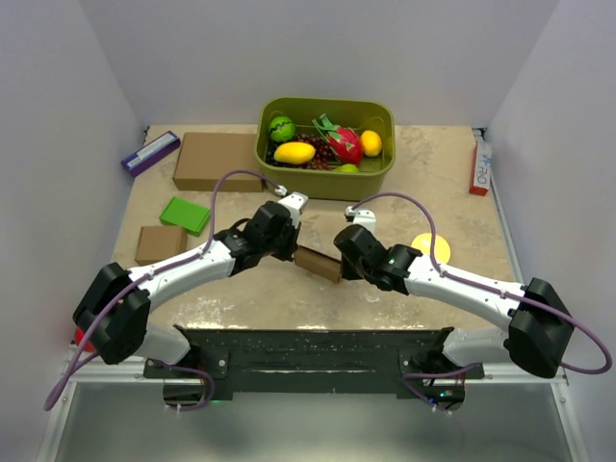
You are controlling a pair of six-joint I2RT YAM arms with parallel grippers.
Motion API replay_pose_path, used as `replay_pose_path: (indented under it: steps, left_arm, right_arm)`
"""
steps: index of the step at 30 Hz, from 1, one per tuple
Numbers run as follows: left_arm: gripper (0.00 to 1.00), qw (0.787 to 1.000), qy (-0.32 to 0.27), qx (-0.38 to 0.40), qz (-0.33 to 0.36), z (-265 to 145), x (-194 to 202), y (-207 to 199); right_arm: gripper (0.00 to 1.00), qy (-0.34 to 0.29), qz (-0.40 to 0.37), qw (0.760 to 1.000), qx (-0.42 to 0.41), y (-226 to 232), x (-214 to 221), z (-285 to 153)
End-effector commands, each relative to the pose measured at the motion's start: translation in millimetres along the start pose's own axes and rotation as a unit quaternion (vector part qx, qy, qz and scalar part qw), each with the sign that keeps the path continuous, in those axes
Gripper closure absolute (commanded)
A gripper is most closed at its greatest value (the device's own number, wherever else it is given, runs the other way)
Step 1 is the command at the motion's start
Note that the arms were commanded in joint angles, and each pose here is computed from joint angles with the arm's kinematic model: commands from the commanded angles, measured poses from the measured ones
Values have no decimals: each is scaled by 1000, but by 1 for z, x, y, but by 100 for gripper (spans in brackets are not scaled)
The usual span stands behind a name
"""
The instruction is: Fold the paper box
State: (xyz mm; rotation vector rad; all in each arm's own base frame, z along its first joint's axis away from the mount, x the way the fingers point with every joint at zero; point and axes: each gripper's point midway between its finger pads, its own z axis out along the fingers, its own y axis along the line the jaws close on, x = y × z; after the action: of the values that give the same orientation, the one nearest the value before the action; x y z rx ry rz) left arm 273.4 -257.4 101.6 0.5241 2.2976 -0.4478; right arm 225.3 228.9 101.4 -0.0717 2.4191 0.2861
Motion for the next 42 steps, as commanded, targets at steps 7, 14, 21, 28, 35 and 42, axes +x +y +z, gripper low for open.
replay_pose_path:
  steps: [7,14,21,28,35,42]
  left_arm:
    - [100,998,57,-6,5,-1,28,0]
    - [100,998,58,-6,6,-1,29,0]
    - [100,998,58,-6,7,-1,28,-1]
    - [100,998,60,-5,6,0,29,-1]
    - [100,998,58,-7,7,-1,27,-1]
    - [100,998,57,-3,9,-2,27,-4]
  right_arm:
    - [75,-38,11,999,7,2,-24,-5]
    - [71,-50,6,999,2,5,-32,-9]
    - [74,-53,1,999,-4,6,-35,-13]
    - [82,-55,0,998,-5,6,-35,-14]
    - [97,-47,7,999,-9,9,-34,-15]
    - [100,-33,26,999,-30,21,-32,-15]
